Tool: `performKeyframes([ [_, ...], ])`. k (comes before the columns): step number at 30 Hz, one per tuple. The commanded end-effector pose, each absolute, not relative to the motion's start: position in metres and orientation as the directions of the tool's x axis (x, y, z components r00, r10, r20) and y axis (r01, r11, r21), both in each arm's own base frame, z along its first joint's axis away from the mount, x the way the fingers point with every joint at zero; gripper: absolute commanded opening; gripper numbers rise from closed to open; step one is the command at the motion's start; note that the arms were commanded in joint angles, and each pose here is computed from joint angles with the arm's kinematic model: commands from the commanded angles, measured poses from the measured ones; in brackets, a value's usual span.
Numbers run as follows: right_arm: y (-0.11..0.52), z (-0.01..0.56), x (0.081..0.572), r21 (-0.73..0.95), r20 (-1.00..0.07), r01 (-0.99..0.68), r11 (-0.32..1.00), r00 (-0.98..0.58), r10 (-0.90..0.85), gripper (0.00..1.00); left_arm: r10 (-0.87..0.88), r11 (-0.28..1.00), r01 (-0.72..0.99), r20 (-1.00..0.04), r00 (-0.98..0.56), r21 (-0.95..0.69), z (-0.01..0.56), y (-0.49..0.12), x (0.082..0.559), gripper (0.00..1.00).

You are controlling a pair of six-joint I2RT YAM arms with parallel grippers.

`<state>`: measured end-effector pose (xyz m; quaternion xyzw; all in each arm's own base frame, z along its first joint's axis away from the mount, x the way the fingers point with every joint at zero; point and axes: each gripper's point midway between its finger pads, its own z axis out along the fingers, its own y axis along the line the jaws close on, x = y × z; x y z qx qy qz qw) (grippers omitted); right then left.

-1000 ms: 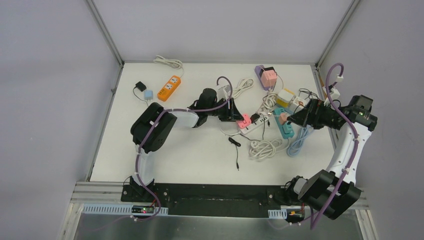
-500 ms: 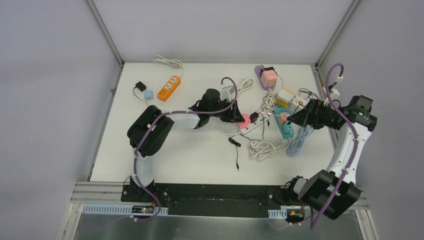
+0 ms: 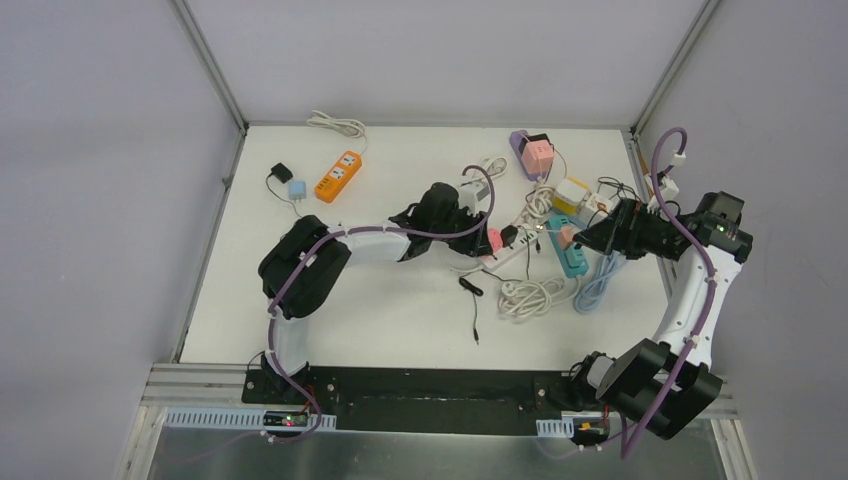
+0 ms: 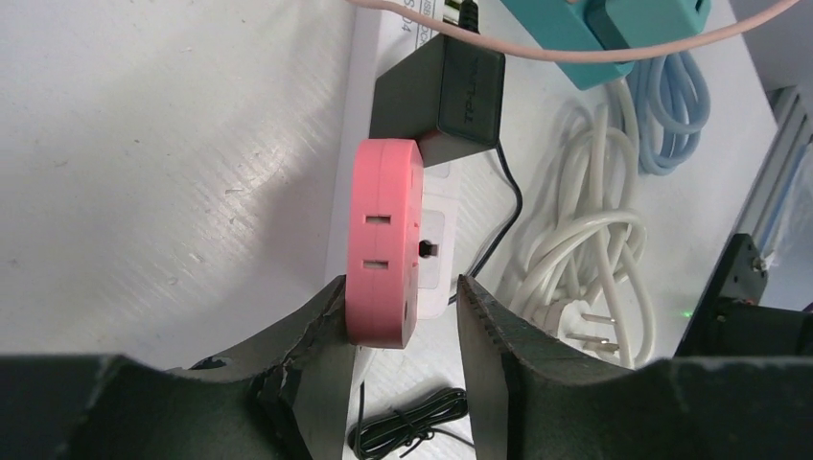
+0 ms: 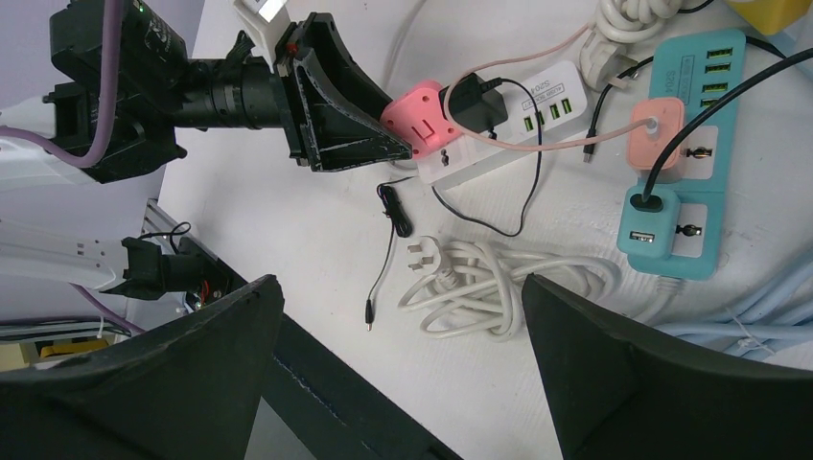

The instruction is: Pull the plug off the socket

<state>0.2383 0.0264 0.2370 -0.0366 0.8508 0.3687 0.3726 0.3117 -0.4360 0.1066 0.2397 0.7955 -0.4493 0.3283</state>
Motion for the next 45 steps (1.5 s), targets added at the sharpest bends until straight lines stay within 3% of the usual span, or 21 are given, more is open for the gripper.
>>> performKeyframes([
  [1, 0.028, 0.244, 0.241, 0.589, -0.694, -0.375, 0.716, -0.688, 0.21, 1.0, 0.061, 0.473, 0.751, -0.833, -0.549, -0.461, 0.15, -0.446, 0.323, 0.41],
  [10, 0.03, 0.239, 0.244, 0.569, -0.689, -0.388, 0.725, -0.706, 0.163, 1.0, 0.069, 0.499, 0.747, -0.839, -0.539, -0.439, 0.149, -0.451, 0.329, 0.35],
  [17, 0.047, 0.234, 0.25, 0.487, -0.675, -0.47, 0.736, -0.737, -0.024, 1.0, 0.101, 0.442, 0.773, -0.831, -0.547, -0.456, 0.144, -0.462, 0.323, 0.0],
  [22, 0.06, 0.235, 0.266, 0.361, -0.679, -0.592, 0.721, -0.697, -0.231, 1.0, 0.14, 0.412, 0.811, -0.851, -0.507, -0.415, 0.141, -0.457, 0.316, 0.0],
  [24, 0.069, 0.236, 0.267, 0.284, -0.708, -0.709, 0.645, -0.609, -0.357, 1.0, 0.16, 0.396, 0.831, -0.861, -0.482, -0.392, 0.141, -0.455, 0.312, 0.0],
  [28, 0.085, 0.227, 0.261, 0.081, -0.799, -0.945, 0.317, -0.252, -0.546, 1.0, 0.215, 0.386, 0.859, -0.872, -0.439, -0.337, 0.136, -0.445, 0.305, 0.0],
  [30, 0.09, 0.223, 0.264, -0.01, -0.817, -0.985, 0.174, -0.092, -0.569, 1.0, 0.244, 0.374, 0.867, -0.867, -0.433, -0.328, 0.133, -0.441, 0.3, 0.0],
  [34, 0.101, 0.21, 0.281, -0.081, -0.8, -0.997, 0.005, 0.062, -0.597, 1.0, 0.265, 0.373, 0.865, -0.855, -0.446, -0.336, 0.13, -0.437, 0.296, 0.0],
  [39, 0.116, 0.196, 0.302, -0.118, -0.806, -0.991, -0.068, 0.136, -0.577, 1.0, 0.28, 0.379, 0.855, -0.837, -0.47, -0.353, 0.128, -0.434, 0.29, 0.0],
  [45, 0.14, 0.188, 0.295, -0.106, -0.829, -0.983, -0.148, 0.17, -0.533, 0.97, 0.328, 0.402, 0.86, -0.827, -0.456, -0.315, 0.123, -0.416, 0.288, 0.0],
])
